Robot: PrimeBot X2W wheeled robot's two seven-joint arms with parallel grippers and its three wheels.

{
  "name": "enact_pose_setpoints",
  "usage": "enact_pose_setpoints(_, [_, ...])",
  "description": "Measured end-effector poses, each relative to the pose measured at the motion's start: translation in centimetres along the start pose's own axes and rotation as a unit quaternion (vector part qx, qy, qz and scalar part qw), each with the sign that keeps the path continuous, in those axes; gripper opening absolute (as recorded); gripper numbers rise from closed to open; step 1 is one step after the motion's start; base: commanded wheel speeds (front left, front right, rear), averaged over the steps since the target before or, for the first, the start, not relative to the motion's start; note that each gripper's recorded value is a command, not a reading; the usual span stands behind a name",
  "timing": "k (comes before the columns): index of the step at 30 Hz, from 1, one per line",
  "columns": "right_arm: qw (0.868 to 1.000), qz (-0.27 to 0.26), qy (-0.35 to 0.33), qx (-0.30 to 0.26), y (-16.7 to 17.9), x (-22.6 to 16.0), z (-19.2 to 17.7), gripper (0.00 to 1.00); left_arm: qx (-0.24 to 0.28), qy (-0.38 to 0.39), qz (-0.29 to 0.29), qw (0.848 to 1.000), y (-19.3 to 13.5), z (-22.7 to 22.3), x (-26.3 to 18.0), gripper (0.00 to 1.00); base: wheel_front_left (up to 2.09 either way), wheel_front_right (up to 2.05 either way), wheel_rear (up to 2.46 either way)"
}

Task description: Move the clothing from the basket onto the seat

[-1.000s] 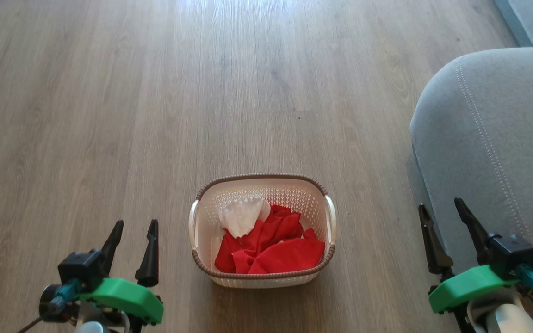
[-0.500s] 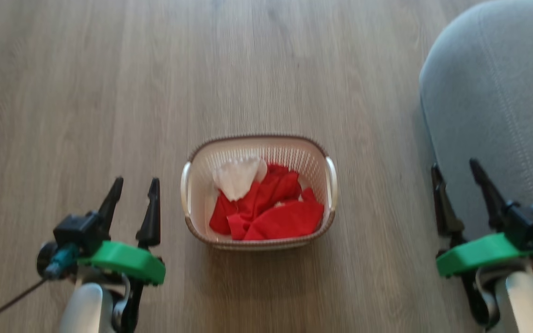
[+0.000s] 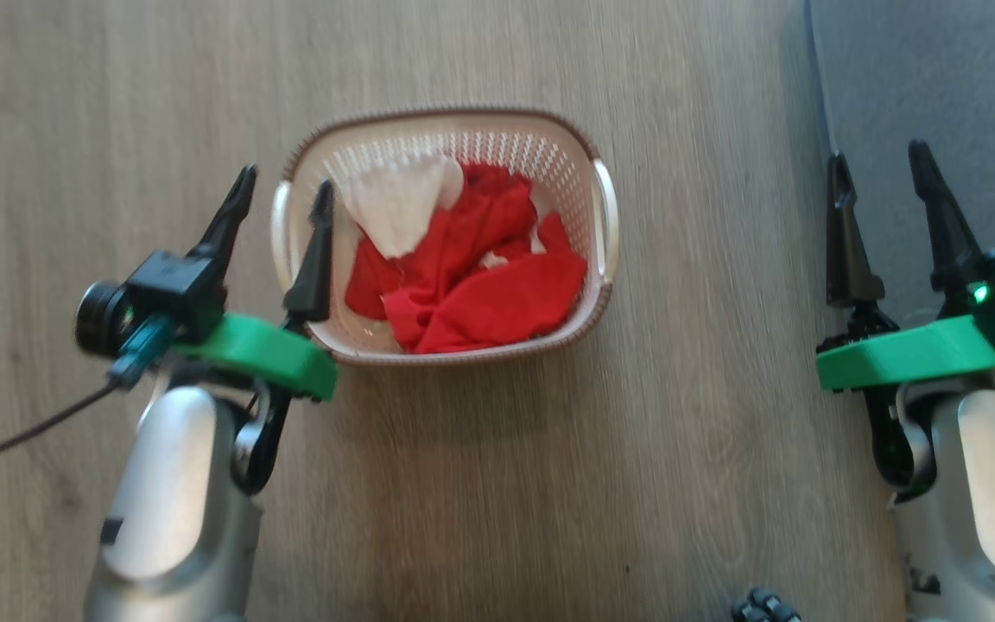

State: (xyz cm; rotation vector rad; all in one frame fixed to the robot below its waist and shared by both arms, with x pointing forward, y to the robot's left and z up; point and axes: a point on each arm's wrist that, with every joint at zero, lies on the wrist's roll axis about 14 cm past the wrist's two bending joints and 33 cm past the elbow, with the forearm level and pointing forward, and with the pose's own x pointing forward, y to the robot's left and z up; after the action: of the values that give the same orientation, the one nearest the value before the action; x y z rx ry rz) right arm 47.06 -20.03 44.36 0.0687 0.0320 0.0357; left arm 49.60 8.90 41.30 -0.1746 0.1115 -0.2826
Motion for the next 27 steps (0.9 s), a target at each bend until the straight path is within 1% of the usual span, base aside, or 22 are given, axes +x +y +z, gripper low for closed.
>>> enact_pose_setpoints(4, [1.000,-0.006,0.017,0.000,-0.4,0.9,-1.8,1.00,0.008,0.032,-0.042,0.999,-1.9,-2.9,2.3,1.00,0.00,0.00,0.00])
enact_pose_setpoints(8, [1.000,-0.010,0.030,-0.002,-0.8,1.5,-3.2,1.00,0.026,0.068,-0.082,0.994,-3.9,-5.4,4.7,1.00,0.00,0.00,0.00])
enact_pose_setpoints(13, [0.999,-0.014,0.038,-0.003,-1.1,1.8,-4.1,1.00,0.059,0.145,-0.132,0.979,-6.4,-9.8,6.4,1.00,0.00,0.00,0.00])
enact_pose_setpoints(16, [0.999,-0.020,0.039,-0.004,-1.7,1.9,-4.3,1.00,0.068,0.184,-0.152,0.969,-7.4,-12.6,6.9,1.00,0.00,0.00,0.00])
enact_pose_setpoints(21, [0.998,-0.031,0.045,-0.010,-2.6,2.1,-5.2,1.00,0.089,0.242,-0.165,0.952,-7.5,-17.0,8.0,1.00,0.00,0.00,0.00])
enact_pose_setpoints(27, [0.998,-0.044,0.051,0.009,-3.4,1.9,-6.2,1.00,0.119,0.312,-0.158,0.929,-6.5,-22.3,8.3,1.00,0.00,0.00,0.00])
